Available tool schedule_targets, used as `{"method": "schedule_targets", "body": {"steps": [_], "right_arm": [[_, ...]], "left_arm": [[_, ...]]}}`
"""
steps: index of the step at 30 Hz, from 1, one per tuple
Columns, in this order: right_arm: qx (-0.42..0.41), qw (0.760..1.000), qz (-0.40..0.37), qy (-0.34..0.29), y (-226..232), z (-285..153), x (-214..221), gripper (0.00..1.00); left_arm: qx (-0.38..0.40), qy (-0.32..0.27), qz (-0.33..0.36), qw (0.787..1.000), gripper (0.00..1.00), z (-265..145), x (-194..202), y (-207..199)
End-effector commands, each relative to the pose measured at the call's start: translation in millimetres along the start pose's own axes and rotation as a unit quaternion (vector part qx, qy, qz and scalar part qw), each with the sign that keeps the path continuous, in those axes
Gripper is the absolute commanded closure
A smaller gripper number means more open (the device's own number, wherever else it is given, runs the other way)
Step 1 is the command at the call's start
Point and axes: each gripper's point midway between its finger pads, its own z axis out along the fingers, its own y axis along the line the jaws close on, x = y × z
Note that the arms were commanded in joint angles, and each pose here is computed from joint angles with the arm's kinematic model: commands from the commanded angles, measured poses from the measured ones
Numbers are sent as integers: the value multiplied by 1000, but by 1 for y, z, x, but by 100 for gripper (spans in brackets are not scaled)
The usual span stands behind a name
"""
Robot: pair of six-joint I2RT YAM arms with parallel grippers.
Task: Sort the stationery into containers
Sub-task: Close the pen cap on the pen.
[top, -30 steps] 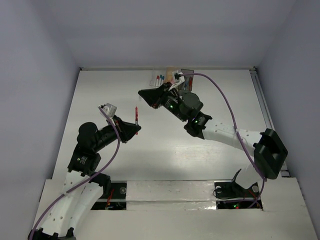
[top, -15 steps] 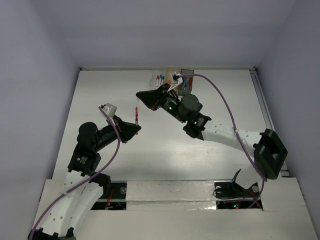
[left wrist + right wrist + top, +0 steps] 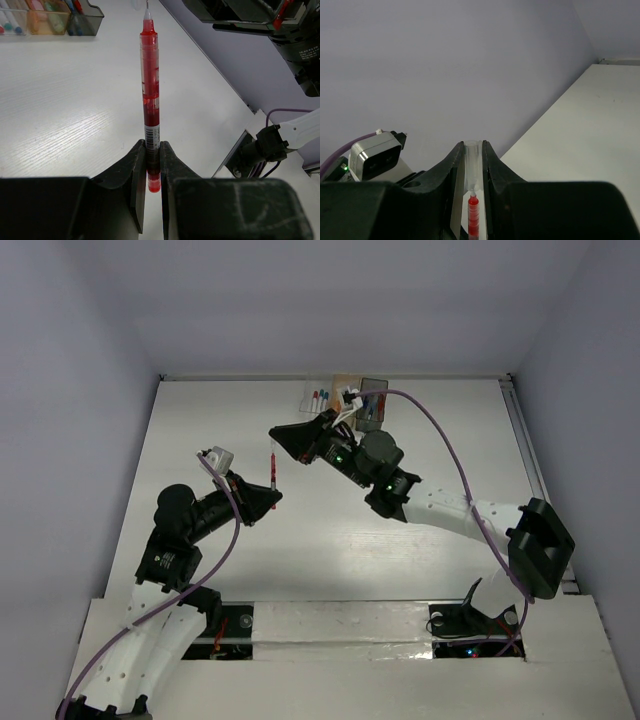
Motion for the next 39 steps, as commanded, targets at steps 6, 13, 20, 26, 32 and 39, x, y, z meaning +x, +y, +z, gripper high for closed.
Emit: {"method": "schedule_targets", "body": {"steps": [6, 13, 20, 26, 32, 39], "right_arm": [[-42, 999, -4, -11, 23, -4, -3, 100], [-38, 999, -1, -10, 21, -11, 3, 100], [-41, 999, -2, -4, 24, -15, 7, 100], [-42, 998, 0, 43, 24, -22, 35, 100], [-29, 994, 21, 103, 12, -40, 70, 100], [-19, 982, 43, 184, 6, -57, 103, 100]], "left_arm": [[13, -21, 17, 1000, 100, 1, -11, -5], [10, -25, 18, 999, 100, 0, -12, -5], [7, -27, 18, 999, 100, 0, -13, -4], [6, -29, 18, 999, 100, -1, -13, -4], [6, -29, 19, 999, 100, -1, -14, -4], [8, -27, 20, 999, 100, -1, -13, -5]]}}
